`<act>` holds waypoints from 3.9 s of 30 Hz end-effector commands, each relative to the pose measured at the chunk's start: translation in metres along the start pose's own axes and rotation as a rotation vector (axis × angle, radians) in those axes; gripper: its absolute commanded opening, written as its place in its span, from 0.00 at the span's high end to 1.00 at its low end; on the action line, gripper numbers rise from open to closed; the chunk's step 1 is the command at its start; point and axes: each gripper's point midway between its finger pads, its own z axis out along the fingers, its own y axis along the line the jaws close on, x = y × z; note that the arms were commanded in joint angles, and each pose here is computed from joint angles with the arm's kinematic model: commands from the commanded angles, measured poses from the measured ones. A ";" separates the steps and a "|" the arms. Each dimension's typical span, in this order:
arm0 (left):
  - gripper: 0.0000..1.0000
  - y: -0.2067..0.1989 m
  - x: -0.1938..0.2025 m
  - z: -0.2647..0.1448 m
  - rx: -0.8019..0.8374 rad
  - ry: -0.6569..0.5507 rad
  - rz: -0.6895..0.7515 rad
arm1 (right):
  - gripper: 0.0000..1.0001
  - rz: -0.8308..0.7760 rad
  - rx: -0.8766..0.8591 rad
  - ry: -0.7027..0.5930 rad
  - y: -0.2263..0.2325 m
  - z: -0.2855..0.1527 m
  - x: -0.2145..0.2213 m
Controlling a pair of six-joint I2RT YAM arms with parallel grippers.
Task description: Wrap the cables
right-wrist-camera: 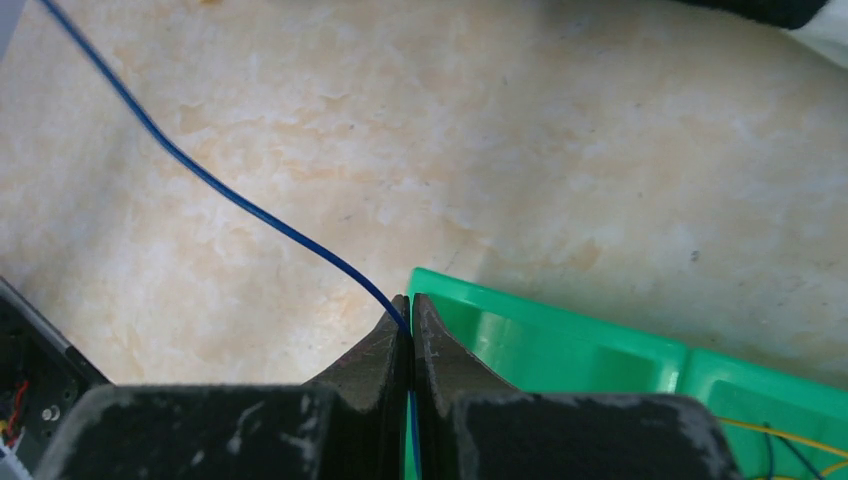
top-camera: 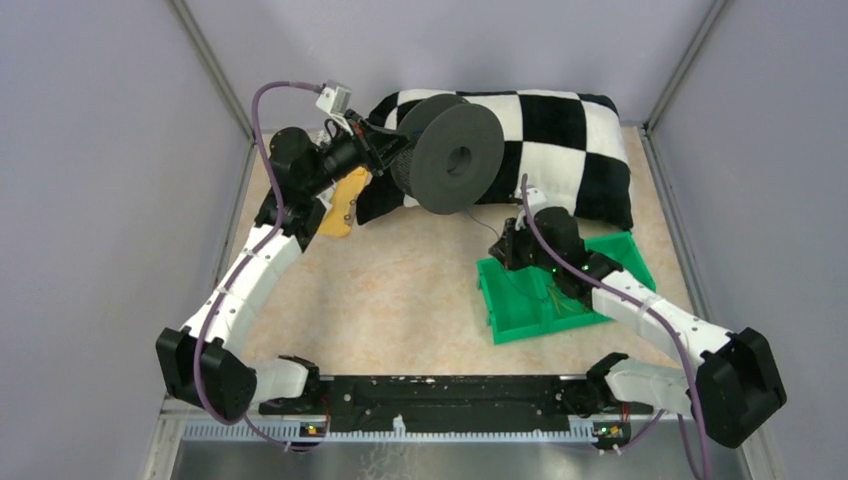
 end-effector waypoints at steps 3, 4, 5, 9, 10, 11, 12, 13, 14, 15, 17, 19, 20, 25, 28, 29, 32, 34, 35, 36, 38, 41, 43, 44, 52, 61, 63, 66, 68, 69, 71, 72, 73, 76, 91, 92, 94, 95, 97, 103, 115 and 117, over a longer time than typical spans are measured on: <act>1.00 0.014 -0.046 0.001 -0.154 -0.259 -0.048 | 1.00 -0.011 -0.043 -0.123 0.044 -0.008 -0.025; 1.00 0.020 -0.044 0.002 -0.189 -0.273 -0.059 | 1.00 -0.025 -0.060 -0.121 0.052 -0.009 -0.026; 1.00 0.026 -0.044 0.003 -0.225 -0.289 -0.072 | 1.00 -0.039 -0.074 -0.120 0.060 -0.010 -0.027; 1.00 0.039 -0.043 0.008 -0.304 -0.323 -0.098 | 1.00 -0.069 -0.110 -0.122 0.079 -0.016 -0.031; 1.00 0.041 -0.044 0.009 -0.316 -0.328 -0.105 | 1.00 -0.069 -0.125 -0.126 0.083 -0.018 -0.032; 1.00 0.042 -0.044 0.009 -0.326 -0.332 -0.108 | 1.00 -0.069 -0.138 -0.131 0.085 -0.020 -0.034; 1.00 0.044 -0.045 0.009 -0.338 -0.340 -0.110 | 1.00 -0.070 -0.152 -0.136 0.088 -0.022 -0.036; 1.00 0.046 -0.045 0.010 -0.349 -0.343 -0.106 | 1.00 -0.072 -0.165 -0.144 0.091 -0.025 -0.039; 1.00 0.048 -0.045 0.011 -0.367 -0.344 -0.102 | 1.00 -0.075 -0.184 -0.149 0.095 -0.027 -0.042; 1.00 0.048 -0.042 0.013 -0.373 -0.333 -0.097 | 1.00 -0.081 -0.216 -0.150 0.102 -0.030 -0.045; 1.00 0.052 -0.038 0.016 -0.418 -0.332 -0.071 | 1.00 -0.096 -0.262 -0.159 0.114 -0.035 -0.052; 1.00 0.050 -0.029 0.022 -0.447 -0.316 -0.034 | 1.00 -0.123 -0.297 -0.167 0.127 -0.040 -0.061; 1.00 0.047 -0.025 0.024 -0.456 -0.310 -0.020 | 1.00 -0.139 -0.311 -0.168 0.133 -0.042 -0.065; 1.00 0.038 0.002 0.040 -0.482 -0.249 0.085 | 1.00 -0.204 -0.368 -0.204 0.158 -0.053 -0.098; 1.00 0.032 0.017 0.047 -0.461 -0.195 0.167 | 1.00 -0.252 -0.352 -0.214 0.161 -0.059 -0.114; 1.00 0.031 0.023 0.048 -0.456 -0.171 0.198 | 1.00 -0.275 -0.344 -0.218 0.161 -0.060 -0.119; 1.00 0.026 0.038 0.051 -0.414 -0.100 0.272 | 1.00 -0.338 -0.322 -0.232 0.161 -0.068 -0.134; 1.00 0.021 0.046 0.051 -0.376 -0.063 0.320 | 1.00 -0.372 -0.299 -0.238 0.158 -0.072 -0.140; 1.00 0.021 0.049 0.049 -0.368 -0.048 0.338 | 1.00 -0.385 -0.288 -0.239 0.155 -0.073 -0.144; 1.00 0.018 0.052 0.049 -0.346 -0.035 0.363 | 1.00 -0.395 -0.269 -0.239 0.151 -0.073 -0.146; 1.00 0.016 0.059 0.046 -0.317 0.007 0.413 | 1.00 -0.397 -0.234 -0.254 0.141 -0.076 -0.154; 1.00 0.004 0.070 0.046 -0.217 0.070 0.488 | 1.00 -0.365 -0.193 -0.300 0.125 -0.083 -0.168; 1.00 -0.005 0.077 0.044 -0.152 0.092 0.530 | 1.00 -0.325 -0.171 -0.346 0.114 -0.089 -0.178; 1.00 -0.009 0.079 0.042 -0.121 0.102 0.549 | 1.00 -0.304 -0.162 -0.367 0.108 -0.092 -0.182; 1.00 -0.044 0.086 0.026 0.080 0.157 0.629 | 1.00 -0.242 -0.020 -0.395 0.056 -0.090 -0.186; 1.00 -0.072 0.067 0.003 0.245 0.154 0.661 | 0.86 -0.211 0.203 -0.327 -0.015 -0.082 -0.161; 1.00 -0.073 0.065 -0.004 0.260 0.164 0.643 | 0.79 -0.192 0.216 -0.316 -0.025 -0.080 -0.154; 1.00 -0.074 0.053 -0.009 0.259 0.143 0.626 | 0.67 -0.158 0.219 -0.284 -0.038 -0.071 -0.137; 1.00 -0.076 0.043 -0.009 0.254 0.126 0.614 | 0.58 -0.133 0.231 -0.265 -0.047 -0.066 -0.127; 1.00 -0.078 0.039 -0.010 0.258 0.121 0.604 | 0.55 -0.120 0.240 -0.258 -0.052 -0.063 -0.122; 1.00 -0.080 0.029 -0.010 0.254 0.116 0.582 | 0.46 -0.104 0.218 -0.236 -0.055 -0.057 -0.112; 1.00 -0.080 0.024 -0.011 0.252 0.117 0.572 | 0.44 -0.099 0.215 -0.224 -0.056 -0.055 -0.108; 1.00 -0.081 0.018 -0.011 0.247 0.110 0.560 | 0.42 -0.095 0.217 -0.215 -0.058 -0.053 -0.105; 1.00 -0.080 -0.003 -0.012 0.218 0.077 0.534 | 0.37 -0.090 0.218 -0.195 -0.063 -0.051 -0.096; 1.00 -0.099 -0.073 -0.026 0.160 -0.084 0.508 | 0.13 -0.065 0.224 -0.175 -0.069 -0.052 -0.072; 1.00 -0.101 -0.076 -0.027 0.158 -0.095 0.513 | 0.13 -0.059 0.223 -0.178 -0.069 -0.052 -0.071; 1.00 -0.102 -0.081 -0.028 0.148 -0.108 0.489 | 0.13 -0.040 0.211 -0.187 -0.068 -0.050 -0.066; 1.00 -0.102 -0.084 -0.028 0.141 -0.113 0.484 | 0.13 -0.029 0.202 -0.193 -0.067 -0.049 -0.065; 1.00 -0.099 -0.089 -0.028 0.115 -0.126 0.472 | 0.13 -0.015 0.170 -0.199 -0.063 -0.045 -0.059; 1.00 -0.092 -0.113 -0.025 0.031 -0.202 0.433 | 0.13 0.010 0.106 -0.207 -0.057 -0.039 -0.040; 1.00 -0.076 -0.127 -0.020 -0.052 -0.243 0.365 | 0.58 0.016 0.078 -0.202 -0.056 -0.037 -0.022; 1.00 -0.069 -0.125 -0.018 -0.083 -0.236 0.348 | 0.80 0.006 0.090 -0.206 -0.056 -0.043 -0.027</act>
